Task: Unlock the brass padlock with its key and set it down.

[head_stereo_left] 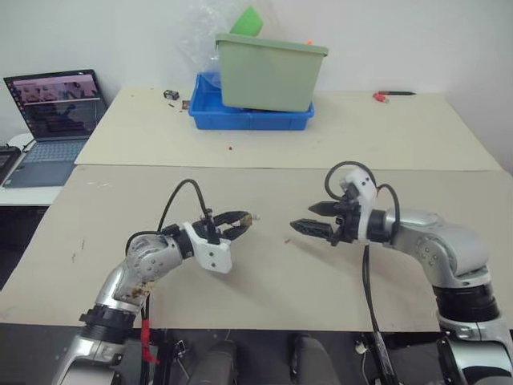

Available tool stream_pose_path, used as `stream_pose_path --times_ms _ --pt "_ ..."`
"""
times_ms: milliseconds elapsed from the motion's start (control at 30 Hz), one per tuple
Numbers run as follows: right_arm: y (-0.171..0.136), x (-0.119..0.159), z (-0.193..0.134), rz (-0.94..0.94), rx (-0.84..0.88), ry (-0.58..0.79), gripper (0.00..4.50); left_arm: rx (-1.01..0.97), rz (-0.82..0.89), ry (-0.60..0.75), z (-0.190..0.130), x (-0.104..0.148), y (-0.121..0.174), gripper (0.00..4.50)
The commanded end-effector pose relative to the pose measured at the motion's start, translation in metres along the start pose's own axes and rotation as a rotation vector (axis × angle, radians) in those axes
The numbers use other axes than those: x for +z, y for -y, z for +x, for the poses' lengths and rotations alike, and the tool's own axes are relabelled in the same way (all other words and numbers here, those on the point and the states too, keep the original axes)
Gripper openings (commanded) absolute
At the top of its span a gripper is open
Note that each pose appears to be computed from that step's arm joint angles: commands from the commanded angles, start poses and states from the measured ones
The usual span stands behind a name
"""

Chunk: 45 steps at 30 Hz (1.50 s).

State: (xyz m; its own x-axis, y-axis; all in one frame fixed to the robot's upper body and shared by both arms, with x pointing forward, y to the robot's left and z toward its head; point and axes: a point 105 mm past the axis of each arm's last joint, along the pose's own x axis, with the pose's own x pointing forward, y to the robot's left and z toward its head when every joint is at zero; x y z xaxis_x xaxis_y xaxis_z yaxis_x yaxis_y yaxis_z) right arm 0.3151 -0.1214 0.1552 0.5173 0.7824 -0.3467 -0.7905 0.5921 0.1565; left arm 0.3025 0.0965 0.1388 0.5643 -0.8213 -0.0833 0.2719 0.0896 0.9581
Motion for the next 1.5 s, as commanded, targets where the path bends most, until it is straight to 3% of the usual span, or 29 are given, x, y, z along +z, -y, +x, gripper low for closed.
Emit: stream_pose_path --times_ms 33,333,667,767,900,1133,1500 --pt "-0.016 0.012 0.005 -0.047 0.075 0.006 4.5 0.029 0.058 0.064 0.003 0.013 -0.013 0.81" --pt "-0.033 0.021 0.03 -0.095 0.154 0.02 4.5 0.01 0.064 0.122 0.007 0.021 -0.012 0.81" --pt "-0.039 0.028 0.037 -0.082 0.206 0.043 4.5 -0.001 0.059 0.139 0.008 0.023 -0.012 0.81" --pt "-0.04 0.028 0.037 -0.075 0.211 0.047 3.9 -0.004 0.058 0.139 0.008 0.024 -0.012 0.81" --pt "-0.041 0.028 0.036 -0.066 0.214 0.051 2.38 -0.006 0.054 0.138 0.007 0.024 -0.01 0.81" --pt "-0.042 0.028 0.036 -0.06 0.222 0.053 0.16 -0.003 0.045 0.14 0.007 0.024 -0.01 0.81" --pt "-0.044 0.031 0.043 0.027 0.241 0.065 0.05 0.0 0.043 0.147 0.007 0.025 -0.011 0.81"
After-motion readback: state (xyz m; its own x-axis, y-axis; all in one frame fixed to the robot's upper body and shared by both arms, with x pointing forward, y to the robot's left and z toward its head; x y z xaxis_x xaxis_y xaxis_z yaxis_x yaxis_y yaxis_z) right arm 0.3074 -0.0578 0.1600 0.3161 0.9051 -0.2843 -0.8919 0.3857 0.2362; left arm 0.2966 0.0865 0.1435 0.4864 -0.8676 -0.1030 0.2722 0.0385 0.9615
